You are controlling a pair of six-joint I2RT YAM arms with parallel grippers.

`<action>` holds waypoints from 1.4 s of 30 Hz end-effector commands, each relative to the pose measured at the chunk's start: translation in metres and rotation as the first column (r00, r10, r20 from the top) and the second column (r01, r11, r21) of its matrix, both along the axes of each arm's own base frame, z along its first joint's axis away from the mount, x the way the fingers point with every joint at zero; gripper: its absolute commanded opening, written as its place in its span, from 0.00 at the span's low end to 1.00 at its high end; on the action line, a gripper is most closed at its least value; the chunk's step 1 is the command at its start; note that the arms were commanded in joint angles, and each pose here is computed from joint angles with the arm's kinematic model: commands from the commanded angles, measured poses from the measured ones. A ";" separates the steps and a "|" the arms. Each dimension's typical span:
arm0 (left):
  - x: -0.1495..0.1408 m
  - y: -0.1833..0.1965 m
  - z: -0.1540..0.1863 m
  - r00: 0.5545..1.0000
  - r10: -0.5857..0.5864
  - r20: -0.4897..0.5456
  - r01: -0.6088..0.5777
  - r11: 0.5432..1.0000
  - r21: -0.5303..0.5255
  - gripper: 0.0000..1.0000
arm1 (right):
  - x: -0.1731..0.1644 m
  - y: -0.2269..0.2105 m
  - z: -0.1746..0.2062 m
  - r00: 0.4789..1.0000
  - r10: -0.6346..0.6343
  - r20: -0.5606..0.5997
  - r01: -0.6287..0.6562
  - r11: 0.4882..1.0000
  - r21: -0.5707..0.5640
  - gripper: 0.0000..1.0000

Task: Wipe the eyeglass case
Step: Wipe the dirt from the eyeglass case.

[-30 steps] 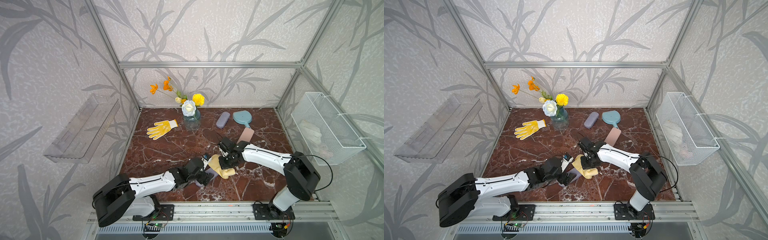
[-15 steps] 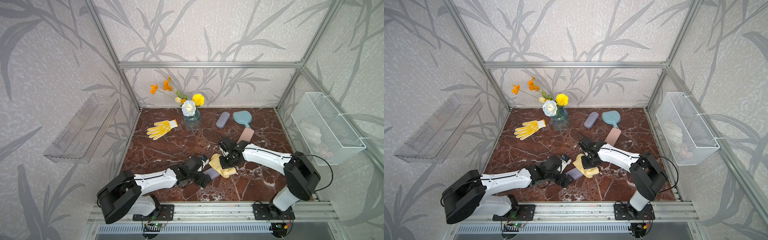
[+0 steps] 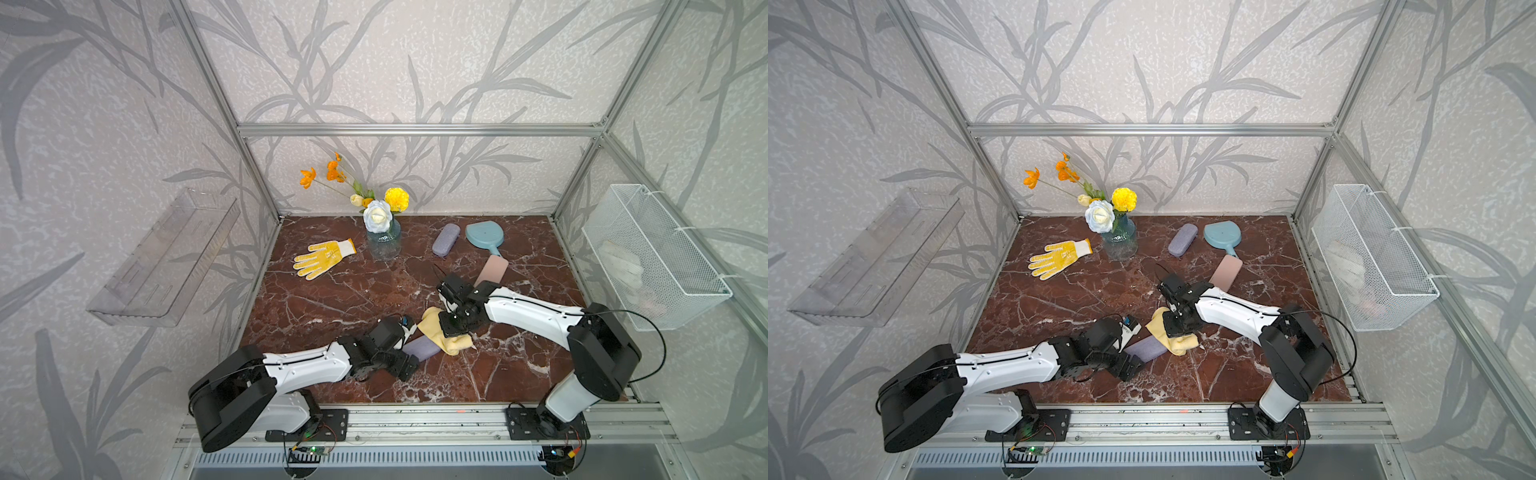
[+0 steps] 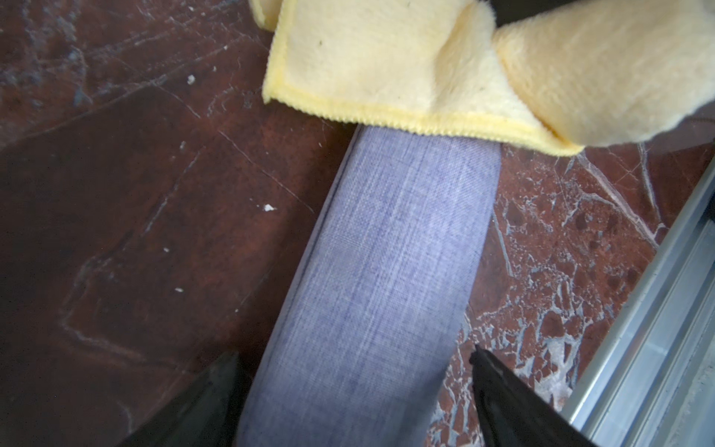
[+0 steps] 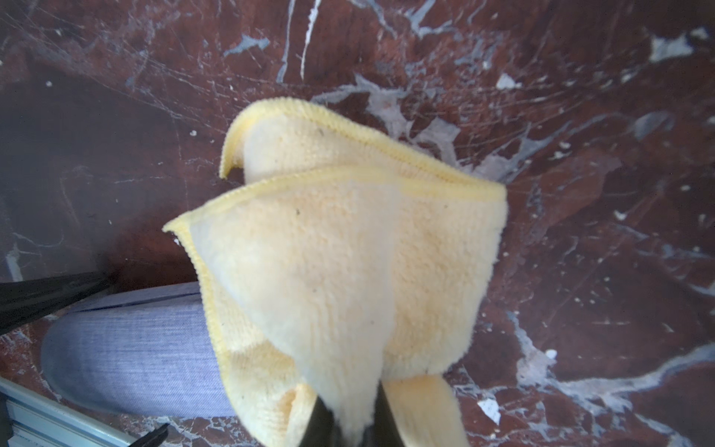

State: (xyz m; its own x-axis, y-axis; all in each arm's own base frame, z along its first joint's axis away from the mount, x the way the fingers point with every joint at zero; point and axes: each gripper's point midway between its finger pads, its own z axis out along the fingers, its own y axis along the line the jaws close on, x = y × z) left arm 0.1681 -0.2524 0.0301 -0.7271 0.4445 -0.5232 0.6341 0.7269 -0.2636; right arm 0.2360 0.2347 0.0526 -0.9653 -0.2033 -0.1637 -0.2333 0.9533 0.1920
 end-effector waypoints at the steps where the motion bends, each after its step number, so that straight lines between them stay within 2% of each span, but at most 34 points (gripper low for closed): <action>1: 0.004 0.002 -0.005 0.999 -0.026 0.032 0.025 0.998 0.050 0.88 | 0.004 0.000 0.005 1.000 0.002 0.015 -0.002 1.000 0.002 0.00; 5: 0.005 0.002 -0.009 0.998 -0.047 0.039 0.043 0.996 0.082 0.78 | 0.005 -0.002 0.007 1.000 -0.006 0.020 0.006 1.000 0.006 0.00; 9: 0.007 0.002 -0.005 0.993 -0.068 0.095 0.057 0.993 0.106 0.70 | 0.006 -0.004 0.010 1.000 -0.014 0.024 0.014 1.000 0.014 0.00; 13: 0.012 -0.001 0.005 0.971 -0.115 0.212 0.084 0.985 0.151 0.57 | 0.009 -0.008 0.016 0.999 -0.028 0.022 0.027 0.999 0.034 0.00; 15: 0.019 -0.005 0.012 0.948 -0.137 0.286 0.089 0.981 0.175 0.44 | 0.014 -0.014 0.024 0.998 -0.048 0.030 0.046 0.997 0.058 0.00; 16: 0.023 -0.008 0.017 0.935 -0.143 0.324 0.086 0.979 0.183 0.41 | 0.017 -0.017 0.030 0.998 -0.059 0.034 0.057 0.996 0.073 0.00; 21: 0.054 -0.010 0.033 0.862 -0.162 0.480 0.024 0.960 0.280 0.41 | 0.031 -0.036 0.059 0.994 -0.089 0.064 0.082 0.991 0.108 0.00; 24: 0.071 -0.008 0.036 0.813 -0.198 0.548 -0.035 0.923 0.384 0.42 | 0.038 -0.038 0.071 0.994 -0.083 0.074 0.075 0.992 0.105 0.00; 27: 0.079 -0.011 0.036 0.766 -0.251 0.591 -0.073 0.880 0.469 0.42 | 0.040 -0.021 0.079 0.997 -0.068 0.032 0.061 0.984 0.170 0.00; 30: 0.079 -0.016 0.033 0.730 -0.304 0.612 -0.102 0.837 0.537 0.43 | 0.044 0.002 0.085 0.999 -0.038 -0.013 0.040 0.974 0.223 0.00; 32: 0.076 -0.021 0.030 0.703 -0.339 0.625 -0.116 0.812 0.572 0.43 | 0.044 0.019 0.088 1.000 0.016 -0.022 -0.010 0.977 0.214 0.00; 36: 0.071 -0.027 0.022 0.655 -0.393 0.645 -0.149 0.770 0.620 0.45 | 0.042 0.048 0.071 0.989 0.112 -0.094 -0.096 0.983 0.156 0.00; 42: 0.068 -0.031 0.010 0.633 -0.441 0.636 -0.160 0.729 0.665 0.45 | 0.033 0.085 0.050 0.969 0.197 -0.150 -0.177 0.975 0.137 0.00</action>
State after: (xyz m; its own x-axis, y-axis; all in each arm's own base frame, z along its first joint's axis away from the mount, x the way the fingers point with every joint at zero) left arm 0.2324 -0.2845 0.0385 -0.1405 0.9045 -0.4027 0.5261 0.4128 0.7435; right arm 0.2871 0.3193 0.1022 -0.9404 -0.3249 -0.1000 -0.3385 0.8680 0.3632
